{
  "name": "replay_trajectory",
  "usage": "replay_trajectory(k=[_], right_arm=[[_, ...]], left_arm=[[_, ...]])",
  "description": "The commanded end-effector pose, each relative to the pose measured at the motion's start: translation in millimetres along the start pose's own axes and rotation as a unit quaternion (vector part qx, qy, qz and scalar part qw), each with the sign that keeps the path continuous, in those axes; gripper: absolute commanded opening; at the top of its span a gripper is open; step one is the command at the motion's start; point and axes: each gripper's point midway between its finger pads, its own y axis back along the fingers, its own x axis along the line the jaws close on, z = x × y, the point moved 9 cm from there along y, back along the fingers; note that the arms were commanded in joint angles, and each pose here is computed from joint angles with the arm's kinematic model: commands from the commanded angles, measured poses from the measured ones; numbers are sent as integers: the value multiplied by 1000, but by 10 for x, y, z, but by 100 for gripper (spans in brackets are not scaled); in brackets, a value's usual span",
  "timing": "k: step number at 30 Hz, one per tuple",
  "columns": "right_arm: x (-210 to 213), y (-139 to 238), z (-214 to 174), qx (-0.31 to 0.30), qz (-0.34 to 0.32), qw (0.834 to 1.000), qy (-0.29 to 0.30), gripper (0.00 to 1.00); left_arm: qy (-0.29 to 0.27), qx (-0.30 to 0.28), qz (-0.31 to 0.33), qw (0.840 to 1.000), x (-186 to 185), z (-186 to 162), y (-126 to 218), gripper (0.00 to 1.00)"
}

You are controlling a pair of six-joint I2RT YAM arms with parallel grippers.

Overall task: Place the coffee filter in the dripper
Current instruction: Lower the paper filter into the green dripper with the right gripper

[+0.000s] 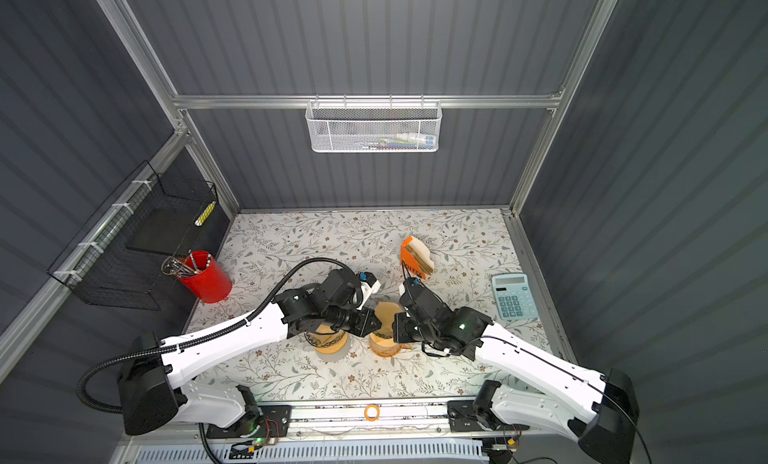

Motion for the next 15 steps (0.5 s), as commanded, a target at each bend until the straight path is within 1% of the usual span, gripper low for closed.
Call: replay_trajectory(k=[1, 9, 15], right_arm=[[-31, -41, -12, -2, -11, 1000, 2, 10], [-34, -67, -5, -1, -18, 1000, 3, 11], [17, -27, 41, -5, -12, 1000, 7, 11]], left_arm=[[3, 1, 6, 1000, 18, -49, 23, 15], [5, -2, 10, 1000, 34, -46, 7, 14], [2, -12, 8, 1000, -1, -7, 59, 14]])
